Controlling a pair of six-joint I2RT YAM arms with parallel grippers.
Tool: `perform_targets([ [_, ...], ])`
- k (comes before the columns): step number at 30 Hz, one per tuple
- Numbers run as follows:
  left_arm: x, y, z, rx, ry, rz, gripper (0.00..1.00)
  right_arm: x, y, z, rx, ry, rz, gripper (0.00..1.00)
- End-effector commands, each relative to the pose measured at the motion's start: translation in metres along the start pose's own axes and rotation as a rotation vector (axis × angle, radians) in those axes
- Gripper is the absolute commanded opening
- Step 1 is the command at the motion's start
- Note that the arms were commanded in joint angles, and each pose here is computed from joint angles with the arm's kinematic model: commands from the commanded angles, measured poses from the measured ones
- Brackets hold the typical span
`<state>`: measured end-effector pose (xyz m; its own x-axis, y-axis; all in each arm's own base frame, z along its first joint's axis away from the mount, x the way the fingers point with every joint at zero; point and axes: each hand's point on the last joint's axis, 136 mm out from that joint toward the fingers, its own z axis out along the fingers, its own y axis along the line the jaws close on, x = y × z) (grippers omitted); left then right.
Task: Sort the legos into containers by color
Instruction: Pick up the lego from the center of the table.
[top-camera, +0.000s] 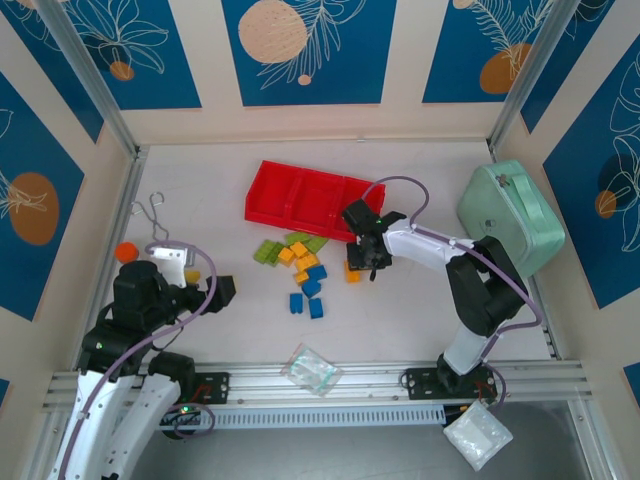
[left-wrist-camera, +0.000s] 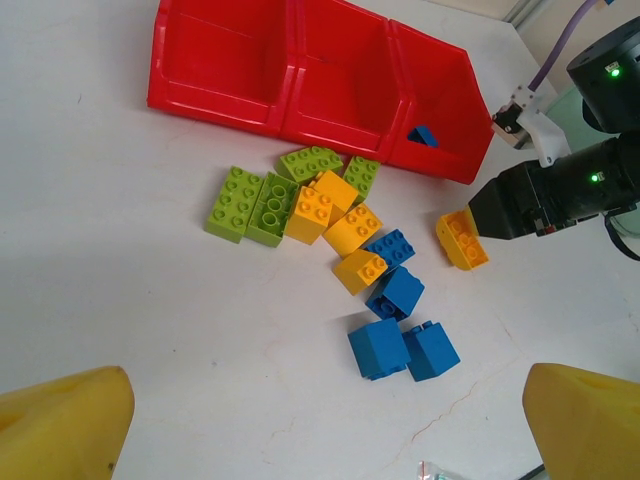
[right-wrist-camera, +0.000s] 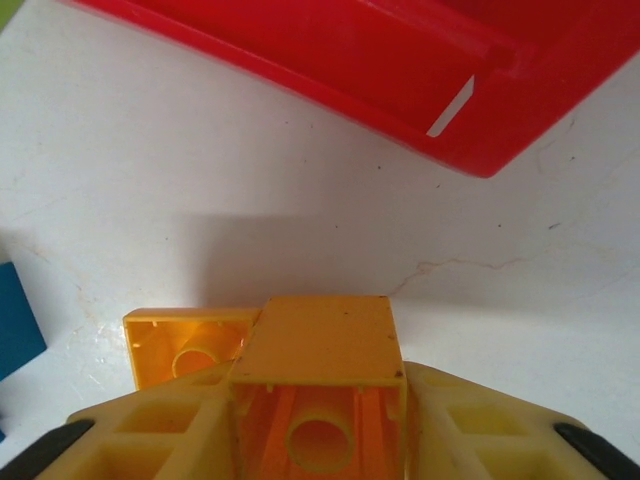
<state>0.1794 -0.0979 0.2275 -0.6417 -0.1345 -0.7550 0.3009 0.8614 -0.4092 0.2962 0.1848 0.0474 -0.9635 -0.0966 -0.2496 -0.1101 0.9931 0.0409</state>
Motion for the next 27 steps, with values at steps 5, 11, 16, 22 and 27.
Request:
perform_targets([
  [5,-0.002,-0.004,0.001,0.024,-0.016,0.017,0.99,0.005,-0.003,-0.004,0.012,0.005,-0.024,0.48],
  [11,-0.002,-0.003,0.001,0.021,-0.017,0.017,0.99,0.002,-0.005,-0.015,0.004,-0.018,-0.017,0.5],
  [16,-0.003,-0.003,0.0,0.02,-0.021,0.018,0.99,-0.004,-0.013,-0.017,-0.007,-0.026,0.045,0.49],
  [22,-0.002,-0.003,0.0,0.02,-0.02,0.018,1.0,-0.006,-0.015,-0.006,-0.011,0.015,0.111,0.48],
  [27,-0.002,-0.004,0.0,0.022,-0.022,0.019,1.0,-0.005,-0.011,0.005,-0.03,0.047,0.157,0.48],
])
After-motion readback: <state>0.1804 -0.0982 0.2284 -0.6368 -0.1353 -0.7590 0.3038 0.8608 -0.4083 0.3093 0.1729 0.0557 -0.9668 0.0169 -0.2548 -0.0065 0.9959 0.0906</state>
